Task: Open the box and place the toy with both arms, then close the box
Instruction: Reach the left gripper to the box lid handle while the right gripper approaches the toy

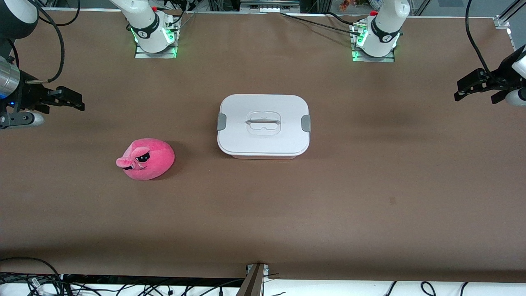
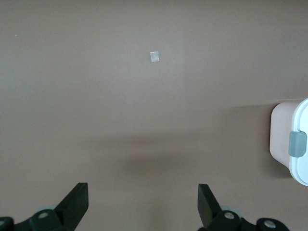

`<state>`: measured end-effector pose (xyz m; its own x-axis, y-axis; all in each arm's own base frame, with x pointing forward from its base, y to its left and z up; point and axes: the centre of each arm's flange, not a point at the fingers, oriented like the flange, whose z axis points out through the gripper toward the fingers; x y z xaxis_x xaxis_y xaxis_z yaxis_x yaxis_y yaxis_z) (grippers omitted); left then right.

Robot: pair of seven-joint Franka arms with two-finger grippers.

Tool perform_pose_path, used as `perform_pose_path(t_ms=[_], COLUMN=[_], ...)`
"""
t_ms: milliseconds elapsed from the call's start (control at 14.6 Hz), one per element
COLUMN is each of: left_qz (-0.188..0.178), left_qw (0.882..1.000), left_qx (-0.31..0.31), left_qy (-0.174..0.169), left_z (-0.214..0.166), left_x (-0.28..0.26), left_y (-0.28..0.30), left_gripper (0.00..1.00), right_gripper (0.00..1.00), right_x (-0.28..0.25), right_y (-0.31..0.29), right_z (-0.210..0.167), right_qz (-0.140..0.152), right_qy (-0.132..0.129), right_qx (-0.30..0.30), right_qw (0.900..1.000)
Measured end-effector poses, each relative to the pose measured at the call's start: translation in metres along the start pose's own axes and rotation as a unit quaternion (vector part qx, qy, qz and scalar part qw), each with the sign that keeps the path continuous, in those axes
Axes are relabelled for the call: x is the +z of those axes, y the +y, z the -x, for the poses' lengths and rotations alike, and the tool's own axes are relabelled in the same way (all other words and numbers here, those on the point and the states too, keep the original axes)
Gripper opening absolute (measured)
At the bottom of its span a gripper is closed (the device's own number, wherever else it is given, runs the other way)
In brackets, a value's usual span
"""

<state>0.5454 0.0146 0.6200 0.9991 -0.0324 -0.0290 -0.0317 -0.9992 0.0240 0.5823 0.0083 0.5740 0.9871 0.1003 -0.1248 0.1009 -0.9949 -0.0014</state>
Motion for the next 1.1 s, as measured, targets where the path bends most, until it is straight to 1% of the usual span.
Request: perform_pose_path(t_ms=[343, 824, 892, 1098], left_qz=[0.0, 0.005, 0.013, 0.022], left_qw=[1.0, 1.0, 1.0, 0.997], left_qx=[0.002, 0.011, 0.016, 0.045], left_qy=[-0.003, -0.012, -0.015, -0.051], left_z=[-0.001, -0.01, -0.011, -0.018], left_x=[0.003, 0.013, 0.015, 0.036], left_y=[0.001, 0.011, 0.018, 0.051], left_gripper=[1.0, 1.0, 1.0, 1.0], right_gripper=[1.0, 1.0, 1.0, 1.0], right_x=[0.001, 0.012, 0.015, 0.032], right_y=[0.0, 0.001, 0.001, 0.001], right_z=[0.0, -0.007, -0.009, -0.02], right_qz=[0.0, -0.001, -0.001, -0.002], right_qy=[-0.001, -0.009, -0.01, -0.022], right_qx=[0.0, 0.0, 0.0, 0.0], right_qw=[1.0, 1.0, 1.0, 1.0])
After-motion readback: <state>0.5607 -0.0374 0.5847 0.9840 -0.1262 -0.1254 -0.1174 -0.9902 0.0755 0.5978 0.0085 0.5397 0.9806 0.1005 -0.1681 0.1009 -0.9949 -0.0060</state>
